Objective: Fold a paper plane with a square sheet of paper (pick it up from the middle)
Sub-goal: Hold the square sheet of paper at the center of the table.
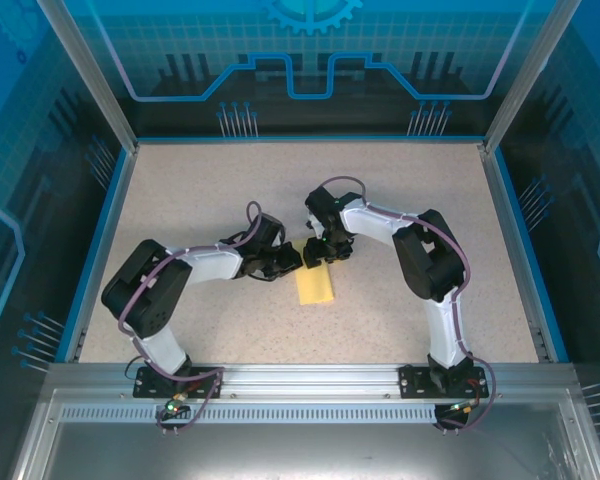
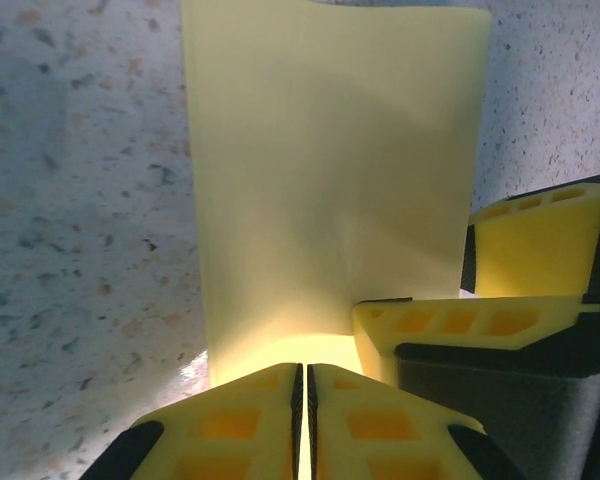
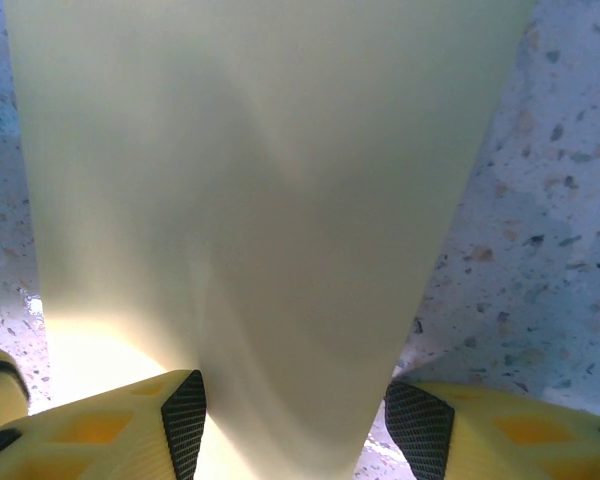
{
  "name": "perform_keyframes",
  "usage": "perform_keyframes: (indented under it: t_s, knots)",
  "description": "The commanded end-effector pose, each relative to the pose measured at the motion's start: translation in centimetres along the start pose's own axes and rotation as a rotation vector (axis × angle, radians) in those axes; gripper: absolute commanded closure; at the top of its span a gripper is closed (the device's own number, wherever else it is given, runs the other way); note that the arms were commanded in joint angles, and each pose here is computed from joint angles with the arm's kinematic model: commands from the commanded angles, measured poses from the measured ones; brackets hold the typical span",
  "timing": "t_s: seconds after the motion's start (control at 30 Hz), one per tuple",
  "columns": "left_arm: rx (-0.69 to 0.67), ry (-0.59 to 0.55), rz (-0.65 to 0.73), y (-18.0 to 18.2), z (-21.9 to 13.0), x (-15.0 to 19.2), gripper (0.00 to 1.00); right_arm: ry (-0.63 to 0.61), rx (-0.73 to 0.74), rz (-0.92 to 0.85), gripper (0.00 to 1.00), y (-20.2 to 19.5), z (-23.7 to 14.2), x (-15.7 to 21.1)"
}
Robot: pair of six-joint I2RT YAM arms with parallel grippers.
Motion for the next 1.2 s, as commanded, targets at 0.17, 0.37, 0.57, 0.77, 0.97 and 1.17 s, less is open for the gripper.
perform_keyframes:
  t_s: [0.17,0.37,0.57,0.77,0.97,1.17]
  knots:
    - [0.008,0.011,0.025,-0.6,0.2,-0.2,0.88,0.135,0.144,0.003,0.40,-3.0,7.0,2.1]
    - [0.006,0.016,0.024,-0.5,0.3,-0.1,0.88,0.139,0.143,0.006,0.39,-3.0,7.2,2.1]
    - [-0.007,0.023,0.019,-0.3,0.5,0.0,0.89,0.144,0.145,0.007,0.39,-3.1,7.3,2.2]
    - [-0.017,0.027,0.015,0.0,0.8,0.1,0.92,0.147,0.148,0.009,0.39,-3.2,7.5,2.3]
    - [-0.031,0.035,0.012,0.4,1.1,0.3,0.93,0.147,0.151,0.009,0.39,-3.2,7.5,2.3]
    - [-0.072,0.042,-0.003,1.5,1.5,0.8,0.96,0.148,0.144,0.013,0.39,-3.2,7.4,2.4]
Point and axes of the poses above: each hand's point on the last joint's axis, 136 mm out from that joint toward the fingers, its own z axis out along the fingers, its own y axis along the line the jaws close on, x = y × z, the point moved 7 cm from there along -z, back along the fingers, and after that the axes turned 10 degrees about z, right-handed, at the moved point
